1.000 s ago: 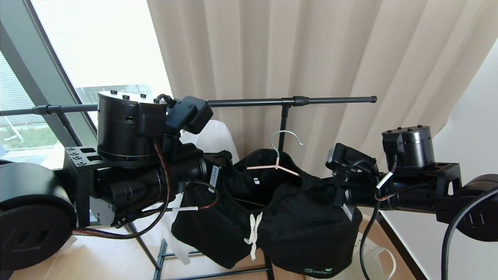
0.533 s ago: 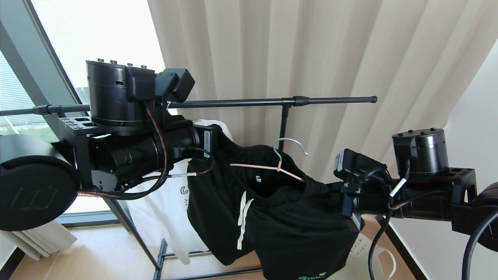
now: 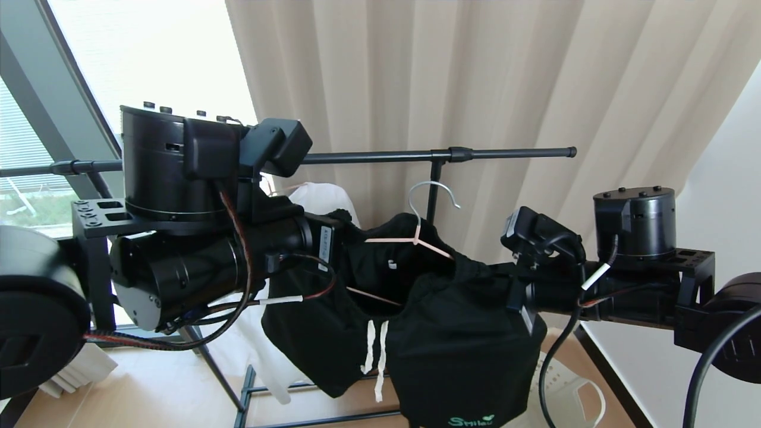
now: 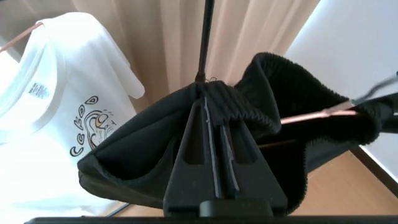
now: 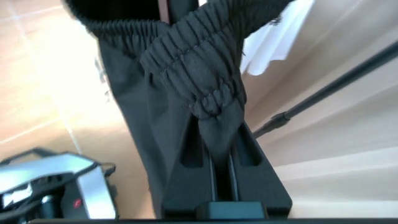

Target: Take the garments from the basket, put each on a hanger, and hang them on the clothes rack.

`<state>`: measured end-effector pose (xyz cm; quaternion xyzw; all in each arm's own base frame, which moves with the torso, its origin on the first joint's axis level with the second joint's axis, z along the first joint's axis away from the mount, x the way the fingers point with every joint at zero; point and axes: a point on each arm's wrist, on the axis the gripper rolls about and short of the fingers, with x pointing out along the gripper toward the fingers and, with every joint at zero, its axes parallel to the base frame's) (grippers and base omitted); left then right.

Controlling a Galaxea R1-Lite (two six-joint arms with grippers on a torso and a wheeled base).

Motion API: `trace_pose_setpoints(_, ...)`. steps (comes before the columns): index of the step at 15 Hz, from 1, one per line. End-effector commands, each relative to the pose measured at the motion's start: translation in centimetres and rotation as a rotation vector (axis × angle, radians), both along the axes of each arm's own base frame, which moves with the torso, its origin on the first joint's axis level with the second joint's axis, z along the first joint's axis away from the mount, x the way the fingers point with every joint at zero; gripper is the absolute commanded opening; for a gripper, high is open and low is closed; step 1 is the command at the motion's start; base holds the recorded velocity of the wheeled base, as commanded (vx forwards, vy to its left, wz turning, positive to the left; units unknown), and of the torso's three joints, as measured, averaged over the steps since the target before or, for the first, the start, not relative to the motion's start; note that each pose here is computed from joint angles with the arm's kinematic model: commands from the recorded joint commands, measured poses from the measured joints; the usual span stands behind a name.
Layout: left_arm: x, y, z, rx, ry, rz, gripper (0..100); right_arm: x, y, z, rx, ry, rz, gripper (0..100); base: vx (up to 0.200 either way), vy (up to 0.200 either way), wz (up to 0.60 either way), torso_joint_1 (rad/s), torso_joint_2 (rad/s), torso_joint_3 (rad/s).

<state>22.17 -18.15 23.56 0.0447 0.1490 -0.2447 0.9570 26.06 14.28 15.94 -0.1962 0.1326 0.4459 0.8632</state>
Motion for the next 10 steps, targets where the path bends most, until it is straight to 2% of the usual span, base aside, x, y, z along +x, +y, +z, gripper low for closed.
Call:
trace_pose_setpoints(1, -1.4, 0.7, 0.0, 0.015, -0.011, -0.022, 0, 0.7, 0.4, -0.5, 0.007, 0.019, -0.023, 0, 0.0, 0.0, 0.0, 0.0, 0.0, 0.0)
trace_pose_setpoints(4, -2.5, 1.3, -0.9, 0.071, -0.011, -0.053, 0, 0.8, 0.4, -0.1, 0.034, 0.025, -0.035, 0, 0.0, 0.0, 0.0, 0.0, 0.0, 0.0)
trace_pose_setpoints(5, -3.2, 1.9, -1.6, 0.163, -0.036, -0.084, 0, 1.0, 0.5, 0.1, 0.054, 0.035, -0.049, 0, 0.0, 0.0, 0.0, 0.0, 0.0, 0.0)
trace_pose_setpoints(6, -3.4, 2.1, -1.9, 0.187, -0.04, -0.094, 0, 1.0, 0.5, 0.2, 0.06, 0.038, -0.052, 0, 0.0, 0.0, 0.0, 0.0, 0.0, 0.0)
trace_pose_setpoints(10, -4.1, 1.4, -2.9, 0.207, -0.015, -0.139, 0, 1.0, 1.1, 0.8, 0.096, 0.053, -0.075, 0, 0.0, 0.0, 0.0, 0.0, 0.0, 0.0)
